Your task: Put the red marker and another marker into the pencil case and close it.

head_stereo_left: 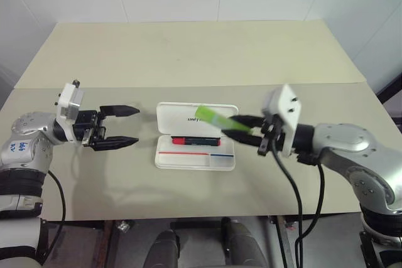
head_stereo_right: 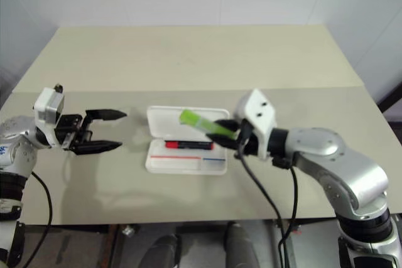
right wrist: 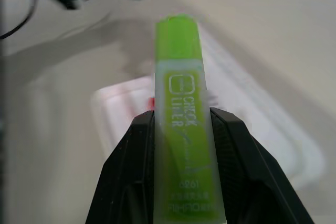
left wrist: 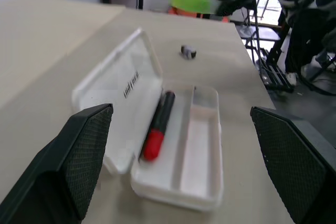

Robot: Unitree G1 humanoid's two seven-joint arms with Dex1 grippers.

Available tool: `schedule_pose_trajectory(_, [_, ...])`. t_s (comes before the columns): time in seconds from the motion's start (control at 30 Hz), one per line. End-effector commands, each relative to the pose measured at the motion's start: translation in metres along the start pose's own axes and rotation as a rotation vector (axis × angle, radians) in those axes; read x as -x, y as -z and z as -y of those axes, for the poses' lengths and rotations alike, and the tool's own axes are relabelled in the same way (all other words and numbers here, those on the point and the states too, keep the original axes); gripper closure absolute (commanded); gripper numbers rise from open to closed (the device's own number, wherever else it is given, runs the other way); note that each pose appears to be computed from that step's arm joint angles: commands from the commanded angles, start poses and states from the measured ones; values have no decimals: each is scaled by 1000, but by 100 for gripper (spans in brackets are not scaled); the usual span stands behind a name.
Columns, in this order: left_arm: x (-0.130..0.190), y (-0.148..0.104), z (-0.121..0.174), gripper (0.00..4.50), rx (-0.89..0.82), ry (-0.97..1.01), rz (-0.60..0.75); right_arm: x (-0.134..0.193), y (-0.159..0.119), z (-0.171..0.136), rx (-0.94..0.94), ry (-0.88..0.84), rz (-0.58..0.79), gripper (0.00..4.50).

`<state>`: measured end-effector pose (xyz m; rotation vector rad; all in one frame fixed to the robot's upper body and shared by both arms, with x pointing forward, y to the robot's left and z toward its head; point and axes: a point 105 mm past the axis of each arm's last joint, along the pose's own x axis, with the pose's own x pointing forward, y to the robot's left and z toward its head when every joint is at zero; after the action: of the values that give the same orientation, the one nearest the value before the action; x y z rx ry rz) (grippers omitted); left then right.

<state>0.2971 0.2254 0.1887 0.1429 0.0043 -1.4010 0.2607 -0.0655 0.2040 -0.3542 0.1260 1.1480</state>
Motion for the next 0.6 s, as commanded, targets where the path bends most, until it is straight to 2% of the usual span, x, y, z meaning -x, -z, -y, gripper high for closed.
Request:
schedule_pose_trajectory(0.03, [7,3,13,0,-16,97,-23,-20,12,-14,38,-68,-68,337])
schedule_pose_trajectory(0.17, [5,7,18,0,-12,106,-5,-46,30,-21,67,-132,-127,337])
schedule_pose_trajectory(0.37, [9,10,28,0,-4,104,6,-66,25,-24,107,-207,-105,337])
schedule_pose_trajectory(0.6, [16,10,33,0,9,84,6,-74,25,-18,134,-239,-99,337])
